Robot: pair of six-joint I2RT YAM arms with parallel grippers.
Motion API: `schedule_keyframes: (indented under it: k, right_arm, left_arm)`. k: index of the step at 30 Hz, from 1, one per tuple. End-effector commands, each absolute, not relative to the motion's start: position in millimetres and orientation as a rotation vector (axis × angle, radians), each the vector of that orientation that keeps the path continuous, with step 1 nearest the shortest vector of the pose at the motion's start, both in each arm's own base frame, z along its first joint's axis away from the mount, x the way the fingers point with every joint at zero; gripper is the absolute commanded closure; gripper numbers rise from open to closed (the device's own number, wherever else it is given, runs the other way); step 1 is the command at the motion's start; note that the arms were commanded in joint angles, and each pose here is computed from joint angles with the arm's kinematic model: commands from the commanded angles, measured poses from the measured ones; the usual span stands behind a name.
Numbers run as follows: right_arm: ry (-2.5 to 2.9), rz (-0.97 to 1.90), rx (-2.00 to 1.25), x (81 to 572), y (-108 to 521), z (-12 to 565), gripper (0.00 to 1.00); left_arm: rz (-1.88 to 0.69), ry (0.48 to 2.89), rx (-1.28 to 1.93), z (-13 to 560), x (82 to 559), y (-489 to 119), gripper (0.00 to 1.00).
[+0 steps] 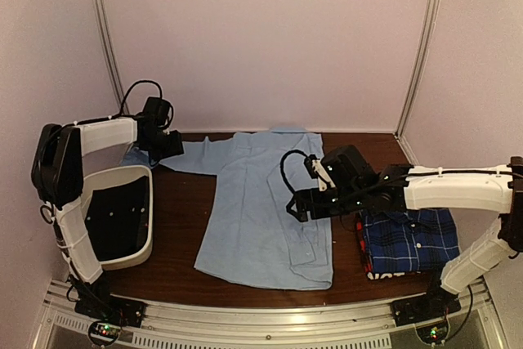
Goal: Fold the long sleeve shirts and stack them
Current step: Pick up the sleeve from the corner of the board.
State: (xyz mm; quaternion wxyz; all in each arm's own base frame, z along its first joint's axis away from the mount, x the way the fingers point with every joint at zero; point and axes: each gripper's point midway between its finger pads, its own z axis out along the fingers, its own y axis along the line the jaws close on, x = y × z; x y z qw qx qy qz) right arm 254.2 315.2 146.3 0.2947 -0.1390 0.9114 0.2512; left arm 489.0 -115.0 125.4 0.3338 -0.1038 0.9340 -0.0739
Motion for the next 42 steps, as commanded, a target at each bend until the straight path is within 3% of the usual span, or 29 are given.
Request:
schedule_keyframes:
  k: [1, 13, 21, 33, 42]
  right_arm:
    - [2.337, 0.688, -0.338, 265, 315, 175, 0.12]
    - [2.28, 0.71, -0.293, 270, 311, 193, 0.11]
    - [2.282, 0.734, -0.302, 266, 311, 187, 0.11]
    - [2.28, 0.764, -0.31, 265, 316, 187, 0.11]
    - [2.27, 0.786, -0.276, 262, 312, 188, 0.11]
  left_arm:
    - [-0.126, 2.418, -0.27, 126, 518, -93, 0.43]
    - [-0.083, 2.456, -0.393, 89, 557, -39, 0.43]
    - [-0.018, 2.412, -0.584, 99, 549, 14, 0.43]
    - [-0.276, 2.215, -0.985, 106, 551, 56, 0.42]
    - [-0.35, 2.131, -1.064, 101, 576, 58, 0.42]
